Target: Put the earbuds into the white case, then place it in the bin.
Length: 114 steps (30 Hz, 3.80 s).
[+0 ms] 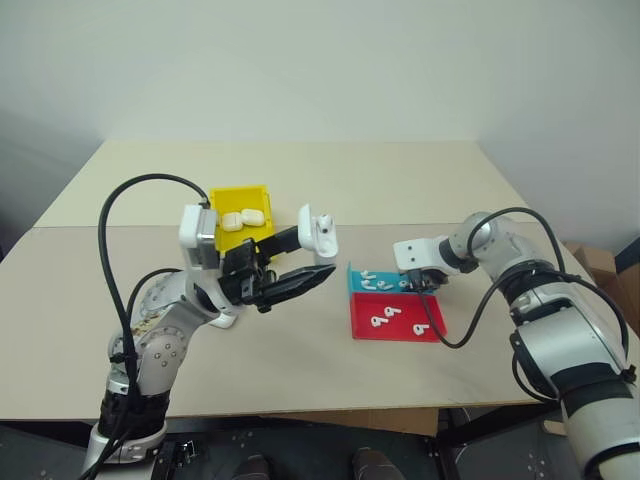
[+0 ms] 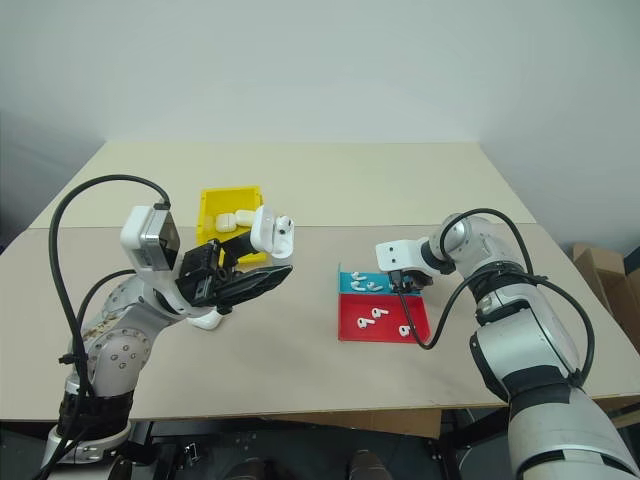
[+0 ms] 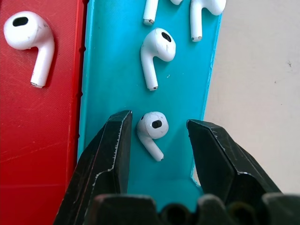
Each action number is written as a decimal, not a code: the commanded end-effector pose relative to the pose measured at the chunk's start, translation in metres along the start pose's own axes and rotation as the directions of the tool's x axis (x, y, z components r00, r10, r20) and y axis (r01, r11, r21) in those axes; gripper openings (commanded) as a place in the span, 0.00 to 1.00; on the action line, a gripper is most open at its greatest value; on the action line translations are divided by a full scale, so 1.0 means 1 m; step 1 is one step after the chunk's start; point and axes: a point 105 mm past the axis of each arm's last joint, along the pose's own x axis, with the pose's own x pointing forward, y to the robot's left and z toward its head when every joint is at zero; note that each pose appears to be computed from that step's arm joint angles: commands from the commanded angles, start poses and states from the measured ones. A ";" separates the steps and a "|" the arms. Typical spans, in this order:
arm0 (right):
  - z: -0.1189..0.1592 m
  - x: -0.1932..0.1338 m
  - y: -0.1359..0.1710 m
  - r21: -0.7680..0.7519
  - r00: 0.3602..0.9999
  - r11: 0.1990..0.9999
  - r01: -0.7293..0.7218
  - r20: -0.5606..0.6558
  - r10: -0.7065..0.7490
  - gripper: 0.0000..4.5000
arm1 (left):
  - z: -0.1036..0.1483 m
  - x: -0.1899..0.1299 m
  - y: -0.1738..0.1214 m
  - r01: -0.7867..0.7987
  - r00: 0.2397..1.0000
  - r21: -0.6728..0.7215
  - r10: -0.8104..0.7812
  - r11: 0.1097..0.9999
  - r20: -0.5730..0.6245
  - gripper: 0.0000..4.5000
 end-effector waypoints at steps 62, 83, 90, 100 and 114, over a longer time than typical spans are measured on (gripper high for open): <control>0.193 -0.174 0.066 0.444 0.276 0.615 -0.651 0.894 -0.354 0.15 | 0.000 0.020 0.001 0.099 0.994 -0.028 -0.098 0.995 0.040 0.61; 0.185 -0.155 0.071 0.500 0.381 0.657 -0.565 0.864 -0.330 0.43 | 0.002 0.022 0.001 0.099 0.994 -0.009 -0.099 0.995 0.046 0.61; 0.187 -0.154 0.072 0.507 0.384 0.671 -0.541 0.859 -0.340 0.88 | 0.003 0.021 0.001 0.100 0.994 -0.009 -0.099 0.995 0.047 0.61; 0.168 -0.162 0.076 0.531 0.375 0.704 -0.472 0.844 -0.384 0.88 | -0.001 0.018 0.007 0.057 0.998 -0.011 -0.057 0.998 0.028 0.61; 0.159 -0.177 0.041 0.429 0.594 0.901 0.070 0.707 -0.383 0.22 | -0.029 0.017 0.013 0.047 0.998 0.002 -0.047 0.999 -0.039 0.61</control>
